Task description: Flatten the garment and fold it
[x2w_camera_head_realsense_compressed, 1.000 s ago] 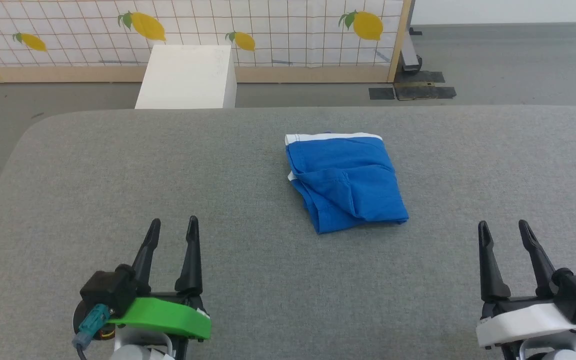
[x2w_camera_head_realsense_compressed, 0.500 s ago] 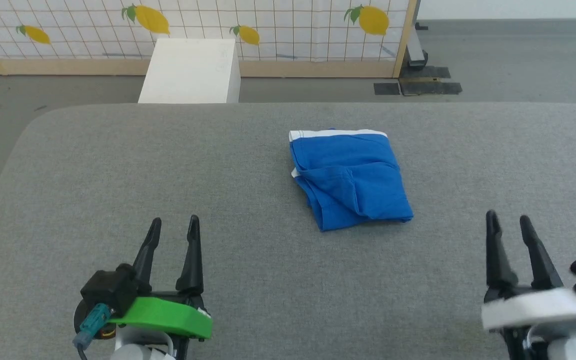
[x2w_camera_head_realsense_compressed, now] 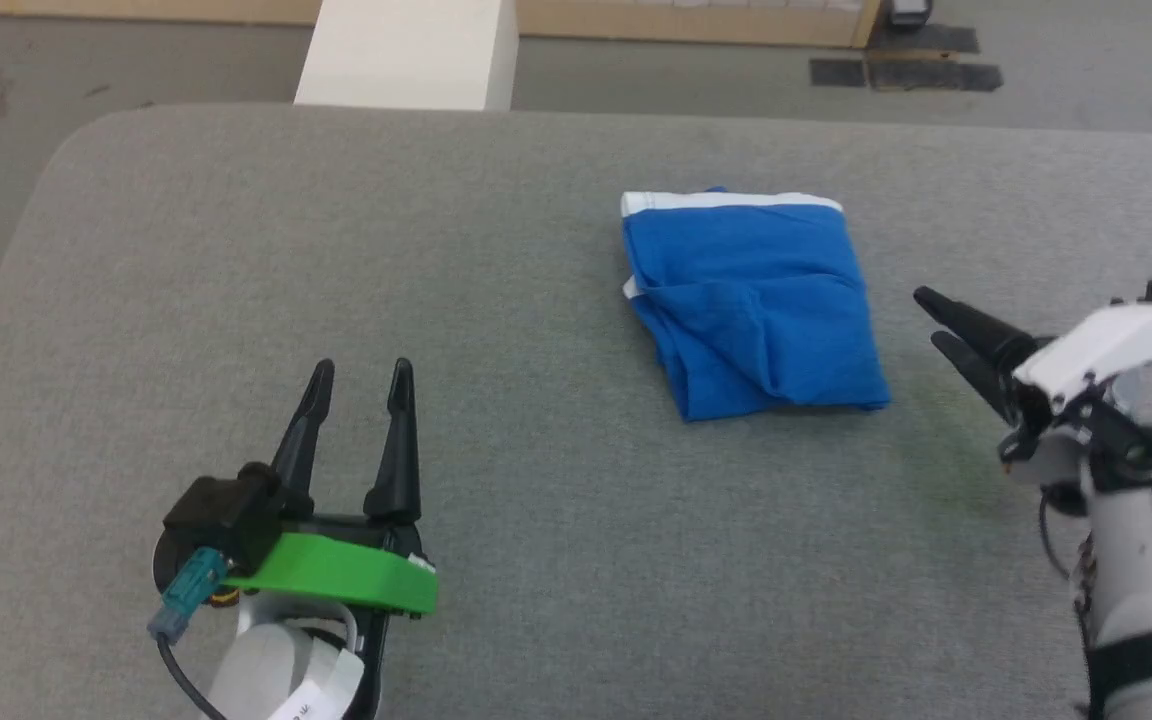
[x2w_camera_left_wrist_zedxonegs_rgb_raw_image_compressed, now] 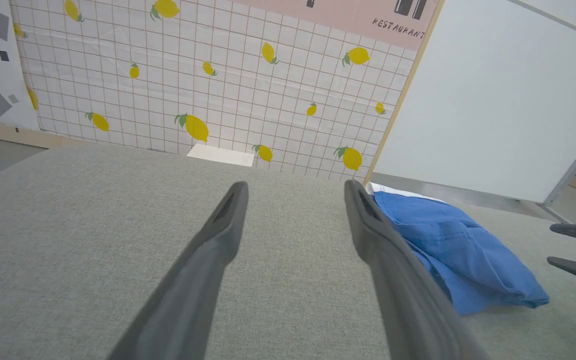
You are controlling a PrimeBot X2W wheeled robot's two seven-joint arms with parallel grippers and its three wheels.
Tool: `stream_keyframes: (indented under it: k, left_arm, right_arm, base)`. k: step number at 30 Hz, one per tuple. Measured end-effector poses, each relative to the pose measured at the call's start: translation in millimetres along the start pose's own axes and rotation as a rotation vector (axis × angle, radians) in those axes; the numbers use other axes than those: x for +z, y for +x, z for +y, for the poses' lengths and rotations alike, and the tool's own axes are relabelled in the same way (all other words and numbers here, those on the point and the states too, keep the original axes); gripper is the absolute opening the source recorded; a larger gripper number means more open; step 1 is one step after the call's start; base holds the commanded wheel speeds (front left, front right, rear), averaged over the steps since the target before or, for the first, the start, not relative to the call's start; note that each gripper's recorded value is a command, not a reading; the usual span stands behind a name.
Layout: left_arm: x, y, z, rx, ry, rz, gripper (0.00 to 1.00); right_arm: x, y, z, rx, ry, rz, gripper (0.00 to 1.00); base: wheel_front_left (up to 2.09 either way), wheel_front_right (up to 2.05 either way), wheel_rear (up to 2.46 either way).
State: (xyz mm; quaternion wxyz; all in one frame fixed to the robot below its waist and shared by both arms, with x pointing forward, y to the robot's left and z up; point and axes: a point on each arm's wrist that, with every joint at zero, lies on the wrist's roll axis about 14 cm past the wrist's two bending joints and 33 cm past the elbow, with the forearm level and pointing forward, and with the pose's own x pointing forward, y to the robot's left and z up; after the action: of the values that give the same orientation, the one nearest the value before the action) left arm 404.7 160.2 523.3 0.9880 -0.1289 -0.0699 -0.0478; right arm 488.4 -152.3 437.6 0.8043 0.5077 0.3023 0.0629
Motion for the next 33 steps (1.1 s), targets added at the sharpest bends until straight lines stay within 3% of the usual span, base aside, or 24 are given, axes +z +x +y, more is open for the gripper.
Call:
stream_keyframes:
  k: [7,14,17,18,19,20,21,28,33]
  left_arm:
    - [-1,4,13,0.033,0.014,0.003,1.0]
    - [0,5,25,0.063,0.027,0.001,1.0]
    - [-2,3,31,0.084,0.036,0.008,1.0]
    - [-3,2,33,0.09,0.038,0.012,1.0]
    - [-3,2,35,0.095,0.039,0.015,1.0]
    - [-4,1,37,0.101,0.041,0.018,1.0]
    - [-4,0,38,0.108,0.043,0.02,1.0]
    - [-3,1,39,0.112,0.045,0.014,1.0]
    - [-3,7,31,0.085,0.037,0.007,1.0]
  right_arm:
    - [-22,38,5,-0.085,-0.054,0.294,1.0]
    - [-39,62,-6,-0.187,-0.136,0.443,1.0]
    - [-52,73,0,-0.183,-0.151,0.501,1.0]
    - [-58,77,3,-0.177,-0.153,0.523,0.93]
    - [-63,79,6,-0.171,-0.154,0.542,0.47]
    - [-69,82,8,-0.165,-0.158,0.56,0.27]
    - [-72,84,10,-0.162,-0.167,0.571,0.0]
    - [-68,82,18,-0.156,-0.248,0.548,0.0]
    - [-56,67,15,-0.206,-0.439,0.523,0.0]
  base:
    - [0.0,0.0,0.0]
    - [0.0,0.0,0.0]
    - [0.0,0.0,0.0]
    - [0.0,0.0,0.0]
    - [0.0,0.0,0.0]
    - [0.0,0.0,0.0]
    - [0.0,0.0,0.0]
    - [0.0,0.0,0.0]
    - [0.0,0.0,0.0]
